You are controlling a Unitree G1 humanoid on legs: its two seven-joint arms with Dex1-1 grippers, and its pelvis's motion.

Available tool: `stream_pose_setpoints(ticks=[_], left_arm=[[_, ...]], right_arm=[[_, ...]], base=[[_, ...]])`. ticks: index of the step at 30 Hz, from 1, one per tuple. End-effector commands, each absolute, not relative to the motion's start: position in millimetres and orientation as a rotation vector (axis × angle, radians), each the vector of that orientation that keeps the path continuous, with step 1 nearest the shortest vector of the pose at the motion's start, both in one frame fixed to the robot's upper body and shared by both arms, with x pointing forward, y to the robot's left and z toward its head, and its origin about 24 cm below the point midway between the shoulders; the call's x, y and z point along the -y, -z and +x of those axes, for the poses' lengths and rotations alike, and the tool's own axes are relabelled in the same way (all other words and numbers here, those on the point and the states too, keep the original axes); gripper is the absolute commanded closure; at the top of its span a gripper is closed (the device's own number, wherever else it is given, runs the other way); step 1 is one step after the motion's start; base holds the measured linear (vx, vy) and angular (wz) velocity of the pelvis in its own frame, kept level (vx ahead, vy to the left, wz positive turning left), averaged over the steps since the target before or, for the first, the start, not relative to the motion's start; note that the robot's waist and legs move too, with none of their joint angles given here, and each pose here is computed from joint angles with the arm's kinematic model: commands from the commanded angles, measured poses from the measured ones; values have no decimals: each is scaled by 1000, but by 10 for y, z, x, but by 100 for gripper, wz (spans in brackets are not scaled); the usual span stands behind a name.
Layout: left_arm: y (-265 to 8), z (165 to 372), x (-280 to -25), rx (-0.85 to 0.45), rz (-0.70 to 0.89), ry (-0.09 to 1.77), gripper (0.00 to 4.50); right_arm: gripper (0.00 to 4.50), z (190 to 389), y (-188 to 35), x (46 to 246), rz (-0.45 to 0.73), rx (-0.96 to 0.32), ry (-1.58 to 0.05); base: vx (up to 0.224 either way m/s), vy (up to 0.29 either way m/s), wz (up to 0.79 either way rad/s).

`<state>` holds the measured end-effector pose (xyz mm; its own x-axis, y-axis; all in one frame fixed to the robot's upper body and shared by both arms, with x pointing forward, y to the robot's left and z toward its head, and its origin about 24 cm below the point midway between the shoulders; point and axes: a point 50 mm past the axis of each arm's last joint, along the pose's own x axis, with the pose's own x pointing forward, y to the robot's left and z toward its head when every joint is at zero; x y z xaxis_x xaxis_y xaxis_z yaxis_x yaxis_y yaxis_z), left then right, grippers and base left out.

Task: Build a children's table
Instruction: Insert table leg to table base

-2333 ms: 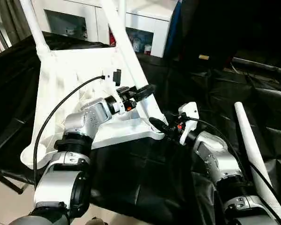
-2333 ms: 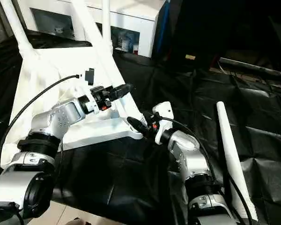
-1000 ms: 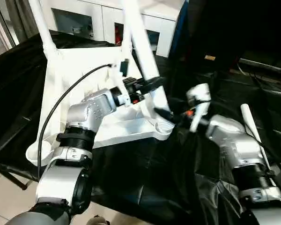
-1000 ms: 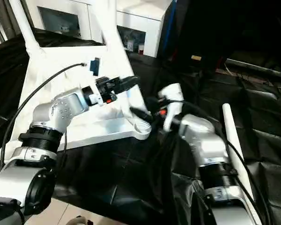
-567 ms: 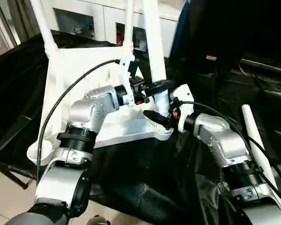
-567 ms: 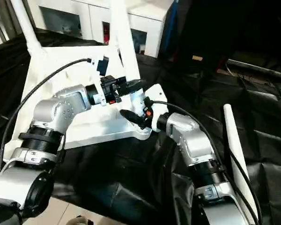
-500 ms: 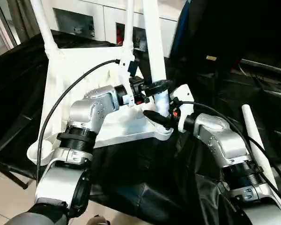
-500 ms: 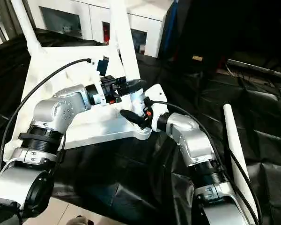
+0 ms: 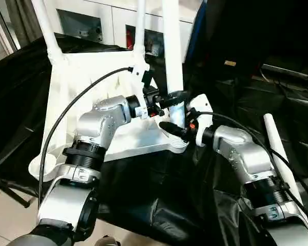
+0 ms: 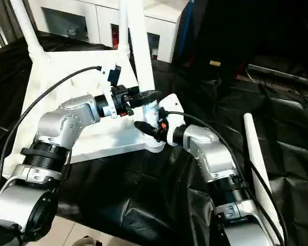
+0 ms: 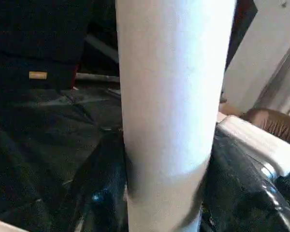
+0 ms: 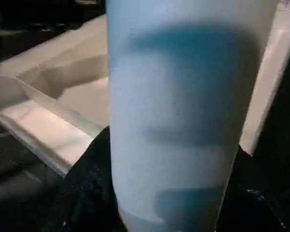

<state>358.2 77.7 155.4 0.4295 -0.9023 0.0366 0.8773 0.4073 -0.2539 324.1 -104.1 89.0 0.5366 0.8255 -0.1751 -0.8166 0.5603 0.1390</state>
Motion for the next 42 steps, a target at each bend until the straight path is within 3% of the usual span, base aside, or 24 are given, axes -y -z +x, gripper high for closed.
stream_pose_setpoints(ticks=[1,5,10,13,14,16,26,35,36,40,42], left_arm=[[-1627,3576,-828,-87,-265,1135,185],[-1702,3455,-909,-78,-425,1294,145],[-1748,3362,-932,-92,-510,1404,145],[-1867,3187,-973,-80,-564,1590,145],[-1904,3157,-983,-77,-587,1624,173],[-1952,3126,-982,-73,-599,1655,180],[-1920,3160,-918,-100,-527,1616,248],[-1926,3173,-918,-83,-520,1576,256],[-1926,3175,-919,-82,-519,1574,257],[-1913,3220,-932,-66,-478,1520,258],[-1912,3233,-936,-61,-463,1505,262]], right_arm=[[255,3171,-1006,1039,88,-172,-1076],[255,3006,-1107,1097,183,-122,-1240],[255,2923,-1126,1102,186,-116,-1308],[255,2798,-1132,1108,241,-118,-1384],[255,2775,-1135,1111,255,-119,-1398],[255,2749,-1143,1114,263,-116,-1412],[256,2733,-1120,1096,231,-122,-1425],[256,2776,-1113,1099,214,-125,-1377],[200,2780,-1115,1099,220,-125,-1374],[180,2835,-1116,1085,201,-118,-1336],[150,2854,-1109,1081,179,-118,-1317]], base=[[0,0,0],[0,0,0],[0,0,0],[0,0,0],[0,0,0],[0,0,0],[0,0,0],[0,0,0],[0,0,0],[0,0,0],[0,0,0]])
